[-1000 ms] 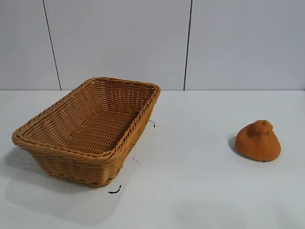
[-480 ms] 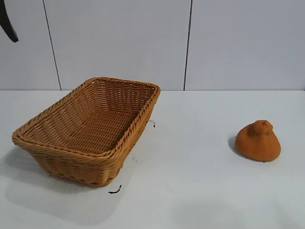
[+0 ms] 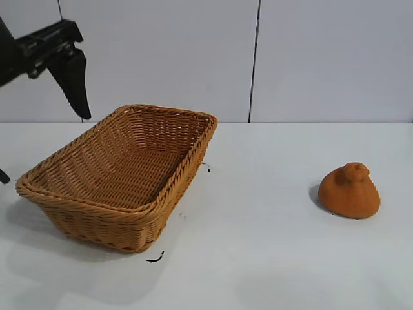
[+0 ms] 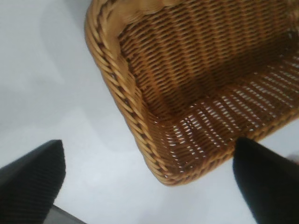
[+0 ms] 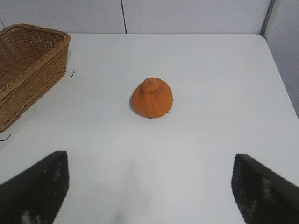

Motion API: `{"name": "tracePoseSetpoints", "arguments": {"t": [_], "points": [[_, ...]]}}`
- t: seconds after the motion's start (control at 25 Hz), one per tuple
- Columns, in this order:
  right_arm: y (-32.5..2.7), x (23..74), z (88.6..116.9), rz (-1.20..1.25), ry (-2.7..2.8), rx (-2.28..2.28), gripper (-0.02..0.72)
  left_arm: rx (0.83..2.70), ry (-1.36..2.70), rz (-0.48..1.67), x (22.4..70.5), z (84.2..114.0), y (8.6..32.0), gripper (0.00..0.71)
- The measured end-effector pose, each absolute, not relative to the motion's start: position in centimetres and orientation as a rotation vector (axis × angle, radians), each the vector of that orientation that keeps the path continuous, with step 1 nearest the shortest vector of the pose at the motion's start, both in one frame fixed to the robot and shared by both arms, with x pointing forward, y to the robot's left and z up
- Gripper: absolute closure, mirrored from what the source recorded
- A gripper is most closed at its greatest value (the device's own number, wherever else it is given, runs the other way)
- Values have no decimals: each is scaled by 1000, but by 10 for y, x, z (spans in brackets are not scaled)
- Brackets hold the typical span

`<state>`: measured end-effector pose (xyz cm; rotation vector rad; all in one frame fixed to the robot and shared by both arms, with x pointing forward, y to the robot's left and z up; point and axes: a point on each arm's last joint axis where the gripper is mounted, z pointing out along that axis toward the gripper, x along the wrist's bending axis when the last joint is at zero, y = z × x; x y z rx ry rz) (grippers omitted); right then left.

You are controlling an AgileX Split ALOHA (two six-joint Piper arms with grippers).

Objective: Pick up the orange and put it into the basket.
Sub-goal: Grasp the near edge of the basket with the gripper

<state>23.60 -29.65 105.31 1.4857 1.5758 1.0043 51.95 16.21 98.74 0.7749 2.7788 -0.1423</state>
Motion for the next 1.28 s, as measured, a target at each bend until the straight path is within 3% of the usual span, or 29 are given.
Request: {"name": "tracePoseSetpoints", "arguments": {"t": [0.52,0.76,0.92,1.16,1.28], "points": [[-296,236,1053,1004,1576,1486,55,697,2914,-137,538,922,153,14],[-296,236,1053,1004,1576,1486,55,684,2888,-142,544,912,150,30],[-296,236,1053,1004,1576,1486,55,681,2886,-143,544,912,150,177],[-296,236,1053,1004,1576,1486,55,655,2916,-142,542,912,151,529],[-296,236,1053,1004,1576,1486,55,607,2925,-149,542,912,151,615]]}}
